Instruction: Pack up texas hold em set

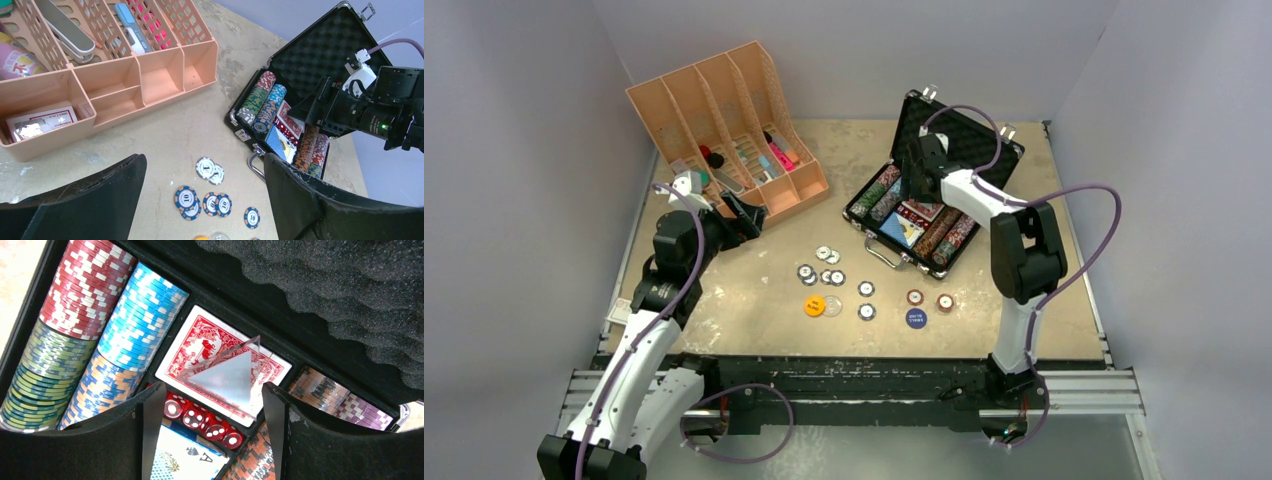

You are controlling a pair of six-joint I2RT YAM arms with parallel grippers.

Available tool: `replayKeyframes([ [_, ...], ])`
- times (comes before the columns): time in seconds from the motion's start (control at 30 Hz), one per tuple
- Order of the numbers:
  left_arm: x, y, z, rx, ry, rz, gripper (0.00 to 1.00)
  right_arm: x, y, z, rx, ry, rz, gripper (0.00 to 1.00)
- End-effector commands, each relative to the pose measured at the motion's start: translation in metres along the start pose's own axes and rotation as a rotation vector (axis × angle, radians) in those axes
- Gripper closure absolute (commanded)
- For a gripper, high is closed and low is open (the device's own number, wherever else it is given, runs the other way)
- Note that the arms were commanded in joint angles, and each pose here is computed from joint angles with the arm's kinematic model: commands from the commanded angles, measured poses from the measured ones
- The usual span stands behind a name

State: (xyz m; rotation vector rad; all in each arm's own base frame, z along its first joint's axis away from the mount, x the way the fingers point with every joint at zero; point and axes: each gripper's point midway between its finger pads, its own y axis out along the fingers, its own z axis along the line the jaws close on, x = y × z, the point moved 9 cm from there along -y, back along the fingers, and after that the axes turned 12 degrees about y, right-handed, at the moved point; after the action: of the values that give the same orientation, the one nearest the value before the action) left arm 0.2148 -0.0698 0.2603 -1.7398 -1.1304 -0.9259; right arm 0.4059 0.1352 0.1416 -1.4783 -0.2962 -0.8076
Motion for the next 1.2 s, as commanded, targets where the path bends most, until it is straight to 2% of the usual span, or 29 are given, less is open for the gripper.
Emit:
replayKeyframes([
  [0.0, 0.013, -0.001, -0.004, -0.017, 0.018, -0.042, 0.14, 0.012, -0.003, 0.002, -0.013, 0.002, -0.006, 0.24],
  [0.13, 0.013, -0.001, -0.004, -0.017, 0.017, -0.038, 0.14, 0.022, -0.018, 0.003, 0.011, 0.025, -0.037, 0.19],
  [0.27, 0.014, -0.001, -0.005, -0.019, 0.018, -0.029, 0.14, 0.039, -0.048, 0.005, 0.072, 0.041, -0.103, 0.20],
  [0.4, 0.014, -0.002, -0.005, -0.013, 0.027, -0.005, 0.13, 0.035, -0.083, 0.008, 0.169, 0.051, -0.113, 0.22],
  [0.53, 0.012, -0.009, -0.007, -0.040, 0.014, -0.007, 0.14, 0.000, -0.119, 0.019, 0.219, 0.040, -0.088, 0.23],
  [0.77, 0.009, -0.028, -0.011, -0.035, 0.013, 0.001, 0.14, -0.094, -0.159, 0.033, 0.249, 0.035, 0.036, 0.25],
  [1.03, 0.001, -0.029, -0.016, -0.049, 0.009, 0.062, 0.17, -0.180, -0.173, -0.009, 0.009, 0.214, 0.185, 0.25],
  [1.17, -0.001, -0.024, -0.014, -0.027, 0.004, 0.070, 0.18, -0.199, -0.174, -0.032, 0.010, 0.266, 0.204, 0.21],
])
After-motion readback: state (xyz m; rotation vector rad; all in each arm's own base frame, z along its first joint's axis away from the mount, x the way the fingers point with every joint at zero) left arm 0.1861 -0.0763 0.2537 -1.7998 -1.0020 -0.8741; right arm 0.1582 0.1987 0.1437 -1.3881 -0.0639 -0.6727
